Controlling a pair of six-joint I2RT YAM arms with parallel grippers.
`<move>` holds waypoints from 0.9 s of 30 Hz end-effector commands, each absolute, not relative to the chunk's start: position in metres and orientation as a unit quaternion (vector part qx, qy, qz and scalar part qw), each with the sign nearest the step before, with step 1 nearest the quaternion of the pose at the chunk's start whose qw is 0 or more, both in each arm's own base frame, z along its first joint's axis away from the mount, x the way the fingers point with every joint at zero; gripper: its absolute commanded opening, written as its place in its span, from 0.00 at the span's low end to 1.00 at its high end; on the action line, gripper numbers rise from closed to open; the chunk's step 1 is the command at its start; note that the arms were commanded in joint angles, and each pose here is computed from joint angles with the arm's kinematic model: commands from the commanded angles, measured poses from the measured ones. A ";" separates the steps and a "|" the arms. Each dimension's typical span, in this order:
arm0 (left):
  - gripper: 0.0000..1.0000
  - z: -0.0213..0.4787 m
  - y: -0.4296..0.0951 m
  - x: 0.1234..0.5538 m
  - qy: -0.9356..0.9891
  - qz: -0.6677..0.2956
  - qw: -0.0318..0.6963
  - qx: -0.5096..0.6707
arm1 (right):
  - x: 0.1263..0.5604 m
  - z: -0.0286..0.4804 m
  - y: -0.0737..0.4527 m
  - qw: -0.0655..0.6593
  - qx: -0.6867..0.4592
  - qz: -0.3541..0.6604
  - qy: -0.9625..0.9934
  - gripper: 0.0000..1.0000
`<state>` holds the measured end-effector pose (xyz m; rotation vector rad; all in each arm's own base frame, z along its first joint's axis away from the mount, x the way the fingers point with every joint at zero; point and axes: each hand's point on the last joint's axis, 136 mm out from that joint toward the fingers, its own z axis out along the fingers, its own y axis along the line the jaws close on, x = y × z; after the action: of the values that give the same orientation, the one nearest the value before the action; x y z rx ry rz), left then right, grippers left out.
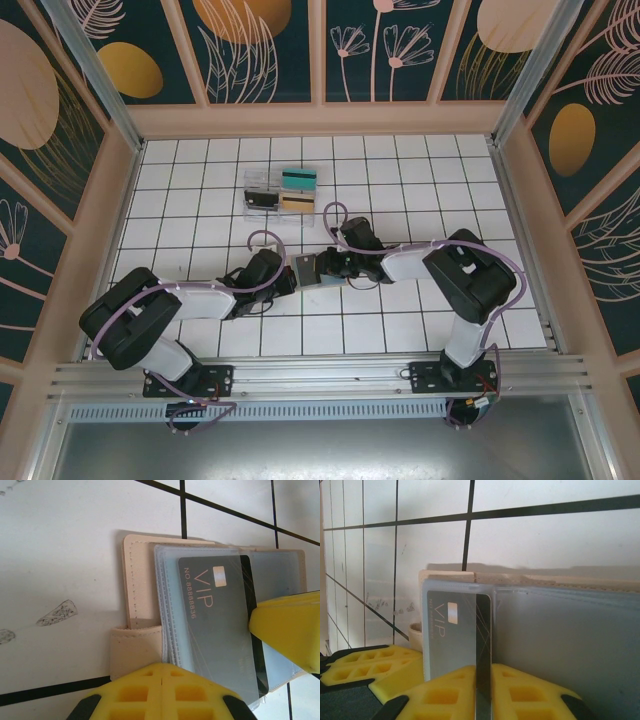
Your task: Take the credit cards out of the card holder
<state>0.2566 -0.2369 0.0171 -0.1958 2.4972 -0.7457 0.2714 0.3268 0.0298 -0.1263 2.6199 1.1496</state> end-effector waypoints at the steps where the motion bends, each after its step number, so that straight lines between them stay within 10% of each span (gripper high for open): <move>1: 0.00 0.003 -0.228 0.252 0.933 -0.251 0.245 -0.079 | 0.267 0.026 0.331 0.129 -0.047 0.399 0.906 0.10; 27: 0.00 0.002 -0.226 0.251 0.935 -0.247 0.243 -0.080 | 0.271 0.012 0.279 0.126 0.009 0.404 0.906 0.03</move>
<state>0.2565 -0.2370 0.0171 -0.1957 2.4973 -0.7461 0.2773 0.2922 0.0263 -0.0142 2.5840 1.2364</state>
